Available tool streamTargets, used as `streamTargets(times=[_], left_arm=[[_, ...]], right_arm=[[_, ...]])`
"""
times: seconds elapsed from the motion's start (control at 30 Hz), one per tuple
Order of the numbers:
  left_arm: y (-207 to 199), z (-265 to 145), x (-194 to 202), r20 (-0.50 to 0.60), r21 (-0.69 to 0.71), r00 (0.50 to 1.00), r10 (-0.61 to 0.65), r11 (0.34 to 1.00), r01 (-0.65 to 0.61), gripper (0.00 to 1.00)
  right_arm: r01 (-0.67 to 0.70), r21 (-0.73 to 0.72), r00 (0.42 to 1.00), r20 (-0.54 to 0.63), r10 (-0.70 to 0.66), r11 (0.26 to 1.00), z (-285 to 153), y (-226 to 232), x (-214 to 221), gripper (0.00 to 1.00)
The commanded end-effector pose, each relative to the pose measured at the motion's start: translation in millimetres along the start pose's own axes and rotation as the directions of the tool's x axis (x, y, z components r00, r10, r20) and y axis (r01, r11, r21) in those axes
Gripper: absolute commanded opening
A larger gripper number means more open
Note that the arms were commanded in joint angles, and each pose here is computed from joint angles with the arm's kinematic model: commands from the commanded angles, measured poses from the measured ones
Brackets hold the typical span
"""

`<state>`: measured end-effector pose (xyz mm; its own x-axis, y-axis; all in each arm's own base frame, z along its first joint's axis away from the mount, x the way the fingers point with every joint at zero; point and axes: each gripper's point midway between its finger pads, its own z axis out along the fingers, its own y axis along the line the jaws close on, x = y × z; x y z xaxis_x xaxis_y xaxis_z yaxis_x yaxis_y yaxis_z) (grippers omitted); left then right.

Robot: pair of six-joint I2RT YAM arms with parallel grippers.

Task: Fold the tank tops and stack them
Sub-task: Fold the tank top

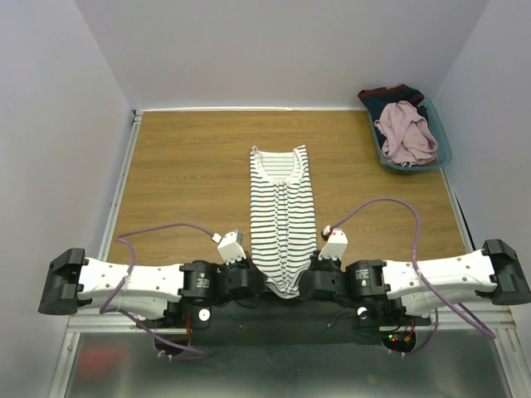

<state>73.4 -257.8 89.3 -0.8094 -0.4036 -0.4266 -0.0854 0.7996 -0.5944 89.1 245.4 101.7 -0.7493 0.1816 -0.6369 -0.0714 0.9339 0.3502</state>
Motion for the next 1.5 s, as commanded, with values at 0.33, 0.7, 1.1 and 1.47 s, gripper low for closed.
streamTargets(times=[0.33, 0.7, 1.1, 1.47], left_arm=[[-16.0, 22.3, -88.3, 0.209, 0.047, 0.978, 0.007, 0.999, -0.018, 0.0], [-21.4, 44.5, -144.2, 0.312, 0.003, 0.949, 0.041, 0.999, -0.044, 0.0], [-24.1, 74.4, -185.6, 0.35, -0.035, 0.934, 0.073, 0.997, -0.065, 0.0], [-32.7, 93.9, -226.3, 0.375, -0.046, 0.923, 0.084, 0.996, -0.072, 0.0]], right_arm=[[0.01, 0.079, 0.969, 0.246, -0.029, 0.997, 15.1, 14.6, -96.7, 0.05], [0.055, 0.077, 0.964, 0.255, -0.074, 0.995, 57.1, 19.4, -145.3, 0.05], [0.056, 0.063, 0.966, 0.251, -0.07, 0.996, 95.1, 11.5, -189.4, 0.02], [0.036, 0.079, 0.967, 0.247, -0.054, 0.996, 116.9, -3.7, -216.5, 0.01]])
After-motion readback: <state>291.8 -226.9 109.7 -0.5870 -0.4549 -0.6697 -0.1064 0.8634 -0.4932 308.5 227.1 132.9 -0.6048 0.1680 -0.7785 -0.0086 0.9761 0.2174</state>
